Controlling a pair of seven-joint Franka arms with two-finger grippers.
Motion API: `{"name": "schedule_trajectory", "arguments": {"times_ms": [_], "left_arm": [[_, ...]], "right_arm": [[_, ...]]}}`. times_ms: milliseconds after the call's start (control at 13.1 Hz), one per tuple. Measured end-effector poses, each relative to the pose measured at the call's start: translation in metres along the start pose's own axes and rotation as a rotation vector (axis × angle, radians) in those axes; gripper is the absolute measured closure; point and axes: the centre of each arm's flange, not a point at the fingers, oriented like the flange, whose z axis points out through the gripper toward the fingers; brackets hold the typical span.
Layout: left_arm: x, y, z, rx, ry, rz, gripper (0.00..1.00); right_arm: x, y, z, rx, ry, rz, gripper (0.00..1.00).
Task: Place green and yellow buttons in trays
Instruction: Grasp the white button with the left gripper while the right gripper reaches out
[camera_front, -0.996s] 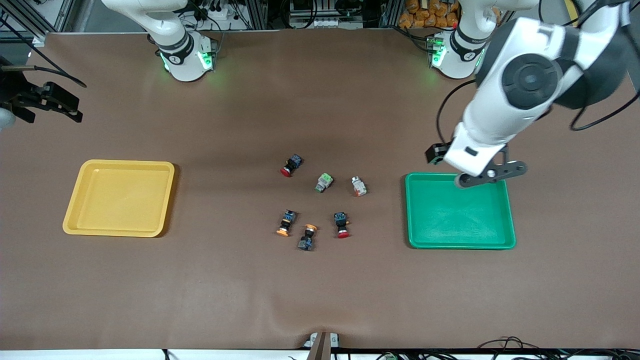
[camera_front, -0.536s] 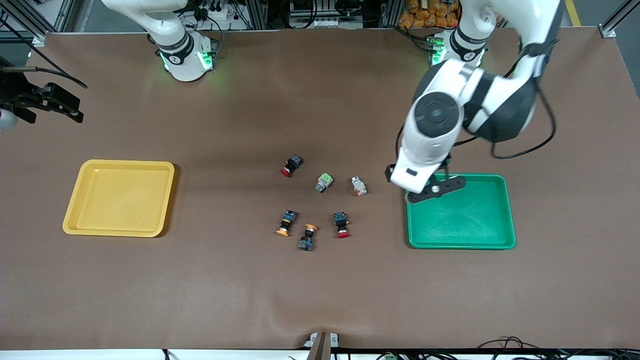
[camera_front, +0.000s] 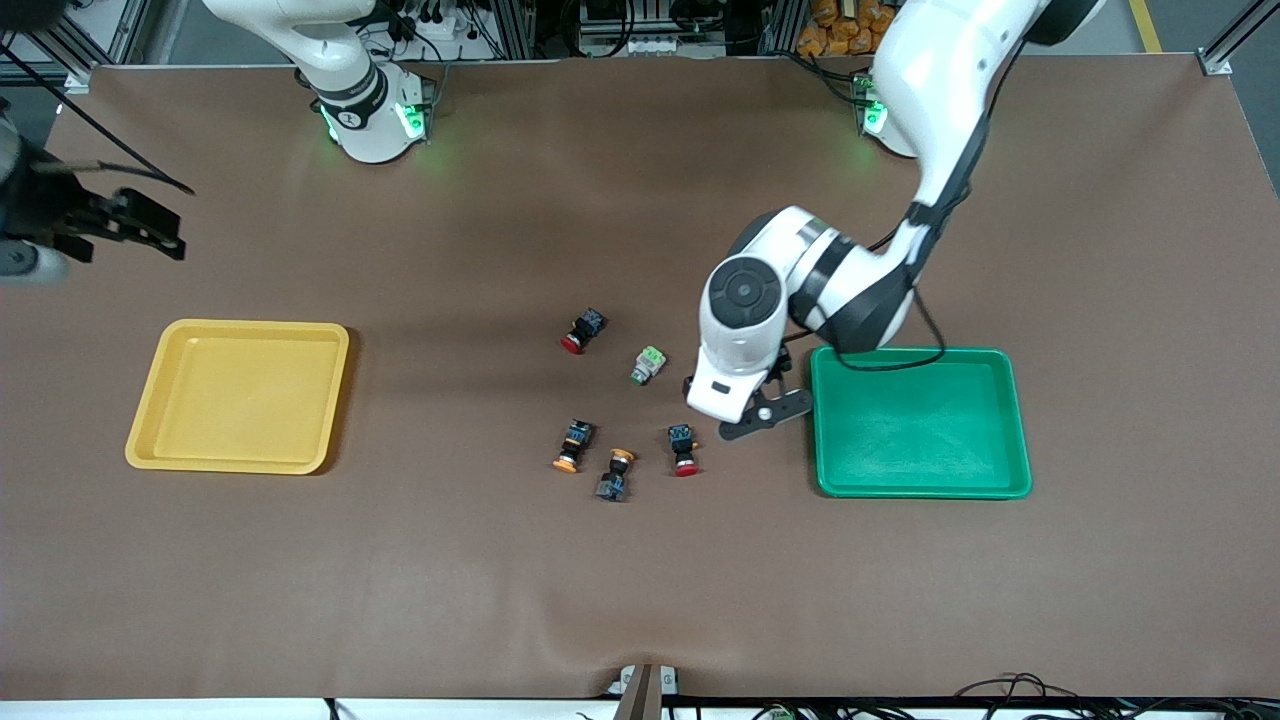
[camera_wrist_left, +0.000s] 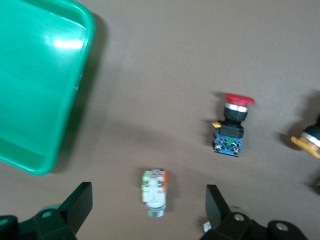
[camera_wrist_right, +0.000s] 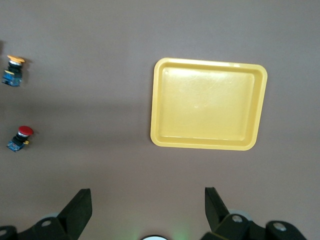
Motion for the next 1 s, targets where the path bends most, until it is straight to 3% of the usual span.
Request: {"name": "schedule_trajectory", "arguments": {"times_ms": [383,690,996], "left_arm": [[-0.033,0.013,0.044,0.035,-0.024,0.038,0.0],[-0.047,0.007,0.08,0.016,-0.027,-0.015,0.0],[-0.068,0.007,0.103,0.028,-0.038,-0.045,0.0]], "right_arm": [[0.042,-0.006,0.07,-0.006,-0.12,-0.006,0.0],[0.054,-0.018,0.088,-0.005,-0.135,0.1,0.0],[0.063,-0.051,0.105,0.068,-0.156,0.216,0.0]]}}
